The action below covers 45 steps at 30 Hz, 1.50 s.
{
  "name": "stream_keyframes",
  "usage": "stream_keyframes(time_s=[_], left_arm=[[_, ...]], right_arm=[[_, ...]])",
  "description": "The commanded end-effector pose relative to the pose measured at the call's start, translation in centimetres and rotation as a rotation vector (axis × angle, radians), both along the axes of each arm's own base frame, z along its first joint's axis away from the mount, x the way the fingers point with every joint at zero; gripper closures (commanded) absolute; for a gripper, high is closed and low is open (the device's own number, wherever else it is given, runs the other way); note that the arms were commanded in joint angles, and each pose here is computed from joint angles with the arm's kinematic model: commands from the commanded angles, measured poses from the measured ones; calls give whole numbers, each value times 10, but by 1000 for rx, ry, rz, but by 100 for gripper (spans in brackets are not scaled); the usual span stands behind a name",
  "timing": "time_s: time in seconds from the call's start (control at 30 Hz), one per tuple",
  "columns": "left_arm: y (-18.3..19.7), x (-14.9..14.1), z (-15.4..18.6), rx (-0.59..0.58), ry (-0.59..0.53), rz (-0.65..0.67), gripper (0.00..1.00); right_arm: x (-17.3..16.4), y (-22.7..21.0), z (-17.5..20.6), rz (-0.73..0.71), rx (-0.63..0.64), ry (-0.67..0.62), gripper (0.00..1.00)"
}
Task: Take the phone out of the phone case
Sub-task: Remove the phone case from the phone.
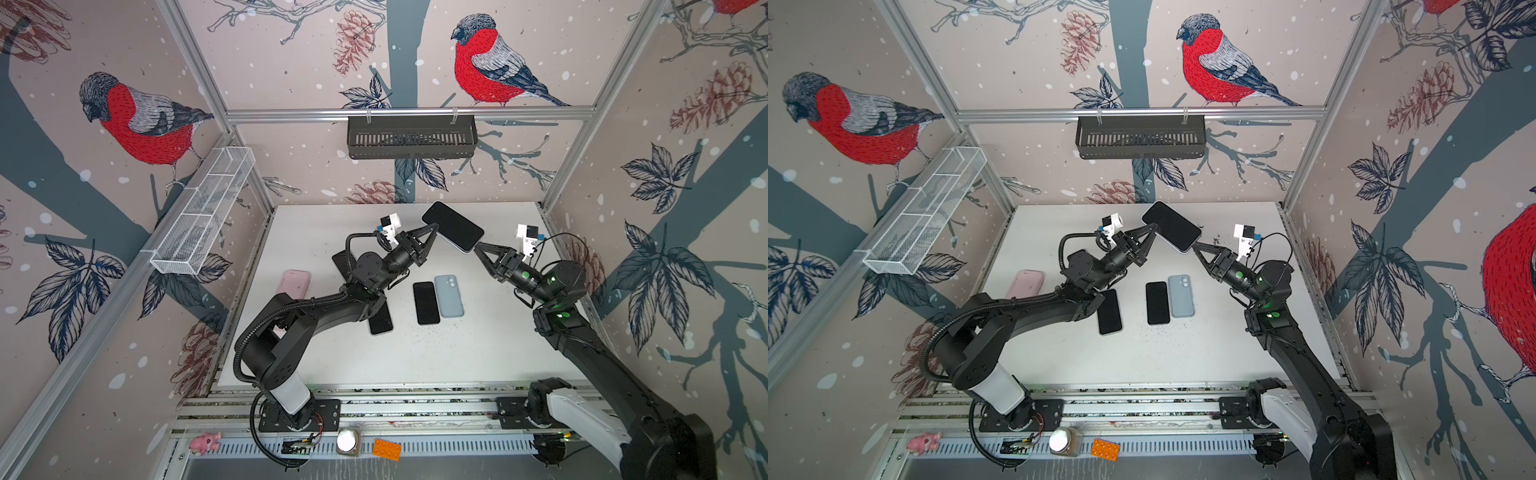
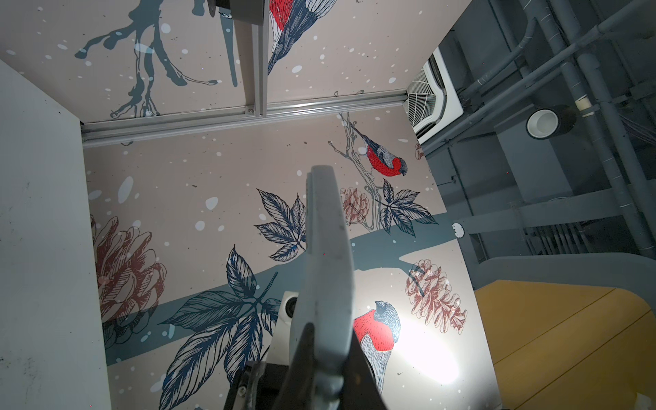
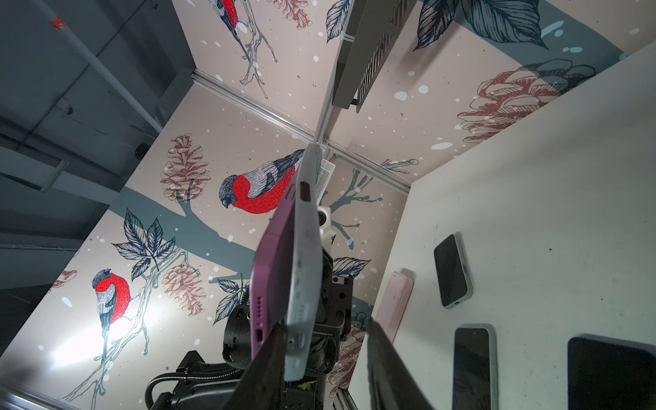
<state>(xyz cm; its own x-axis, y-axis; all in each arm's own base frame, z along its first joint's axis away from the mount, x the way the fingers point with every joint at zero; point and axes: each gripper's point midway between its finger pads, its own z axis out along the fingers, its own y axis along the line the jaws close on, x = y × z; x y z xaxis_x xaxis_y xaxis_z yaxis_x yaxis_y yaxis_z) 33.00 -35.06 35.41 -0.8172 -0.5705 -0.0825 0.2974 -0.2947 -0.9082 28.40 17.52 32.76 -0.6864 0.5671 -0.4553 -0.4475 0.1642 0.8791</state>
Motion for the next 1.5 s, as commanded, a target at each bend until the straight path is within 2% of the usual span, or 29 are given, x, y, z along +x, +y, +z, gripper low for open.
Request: stream_keyframes(time_s=[0.0, 0.3, 0.53, 0.7, 0.9, 1.03, 1.1, 1.23, 1.47], left_arm=[[2, -17, 31, -81, -104, -40, 100], [-5, -19, 18, -29, -93, -58, 100], [-9, -20, 12, -21, -93, -75, 100], [-12, -17, 7, -7, -83, -78, 100], [-17, -15, -3, 31, -64, -85, 100], [-23, -11, -16, 108, -39, -87, 100], [-25, -8, -24, 154, -23, -73, 81], [-26, -4, -34, 212, -10, -54, 53], [-30, 4, -44, 306, -2, -28, 33]], right_arm=[[3, -2, 5, -16, -3, -32, 62], [9, -11, 5, -38, 9, -20, 66], [8, -14, 7, -33, 18, -22, 72], [4, -12, 8, -12, 23, -20, 79], [0, -13, 6, -5, 30, -13, 93], [-3, -15, 3, -15, 29, 4, 96], [-4, -17, 3, -25, 32, 8, 97], [-6, -19, 3, -40, 31, 16, 97], [-5, -22, -6, -55, 46, 53, 98]])
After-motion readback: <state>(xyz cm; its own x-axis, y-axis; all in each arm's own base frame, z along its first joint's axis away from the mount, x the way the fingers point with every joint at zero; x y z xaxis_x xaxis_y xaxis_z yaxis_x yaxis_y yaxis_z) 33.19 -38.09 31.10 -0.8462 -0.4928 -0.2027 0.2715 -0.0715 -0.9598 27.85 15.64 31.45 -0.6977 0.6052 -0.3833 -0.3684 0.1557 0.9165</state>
